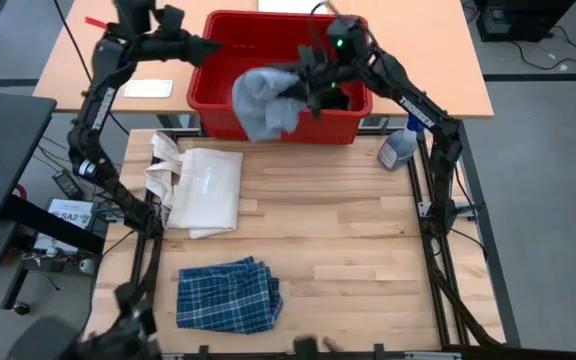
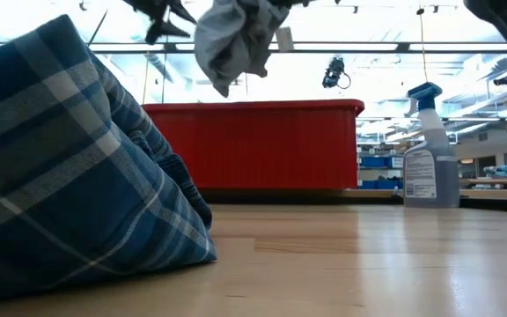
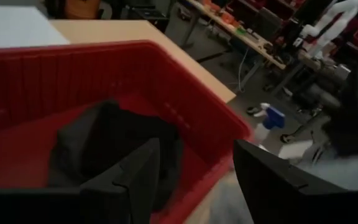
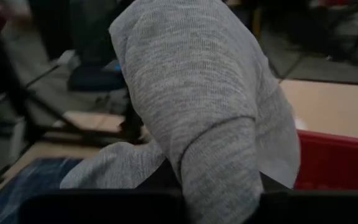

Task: Sort clothes
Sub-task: Remove the gray shirt from the red bin

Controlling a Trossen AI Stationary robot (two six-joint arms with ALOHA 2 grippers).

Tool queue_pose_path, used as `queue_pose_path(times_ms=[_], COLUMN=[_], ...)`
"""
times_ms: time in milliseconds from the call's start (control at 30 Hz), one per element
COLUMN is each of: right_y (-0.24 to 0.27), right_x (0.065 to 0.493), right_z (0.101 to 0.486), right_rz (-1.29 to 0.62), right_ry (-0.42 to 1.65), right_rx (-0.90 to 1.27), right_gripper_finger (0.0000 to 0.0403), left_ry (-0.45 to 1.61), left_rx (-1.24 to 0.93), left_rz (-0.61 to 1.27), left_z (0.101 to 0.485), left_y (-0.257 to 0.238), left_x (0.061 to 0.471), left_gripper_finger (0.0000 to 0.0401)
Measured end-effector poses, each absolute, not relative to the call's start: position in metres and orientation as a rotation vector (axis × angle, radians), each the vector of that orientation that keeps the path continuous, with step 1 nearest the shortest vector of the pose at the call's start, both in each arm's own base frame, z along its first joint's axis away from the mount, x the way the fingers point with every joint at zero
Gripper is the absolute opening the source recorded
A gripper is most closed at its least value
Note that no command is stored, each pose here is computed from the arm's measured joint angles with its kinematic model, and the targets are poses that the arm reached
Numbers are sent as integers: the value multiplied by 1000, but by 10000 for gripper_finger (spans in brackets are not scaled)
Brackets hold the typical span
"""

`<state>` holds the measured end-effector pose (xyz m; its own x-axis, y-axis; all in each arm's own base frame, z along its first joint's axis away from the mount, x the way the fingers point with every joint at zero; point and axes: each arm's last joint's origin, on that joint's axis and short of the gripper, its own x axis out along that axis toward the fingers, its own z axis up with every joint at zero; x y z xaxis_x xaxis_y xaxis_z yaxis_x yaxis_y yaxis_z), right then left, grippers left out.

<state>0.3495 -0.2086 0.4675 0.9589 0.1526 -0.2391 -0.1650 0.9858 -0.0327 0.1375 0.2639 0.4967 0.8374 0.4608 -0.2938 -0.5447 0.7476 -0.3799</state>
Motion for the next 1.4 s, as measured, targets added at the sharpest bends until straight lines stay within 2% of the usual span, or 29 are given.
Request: queue_pose_path(times_ms=[400,633,833,1033,1400], right_y=[-50,27,62,81,83], right_x=[396,406,424,442,450], right_z=[458,448,421,376,304], right_rz=[304,223,215,234,256], right_ry=[419,455,397,322,148], right_rx=[-74,-161,-123,-184,-442], right_gripper_finger=[47,48,48,48,48], left_ry=[120,82,67,65,68], left_rx=[-410,-393,-433,-431,-435], left_rz=[560,535,503,501,502], left_z=[536,546,548,549,548], left_y=[179,151,143,142,142], left_x=[99,91,93,93,93], left_gripper_finger=[208,208,208,208,208])
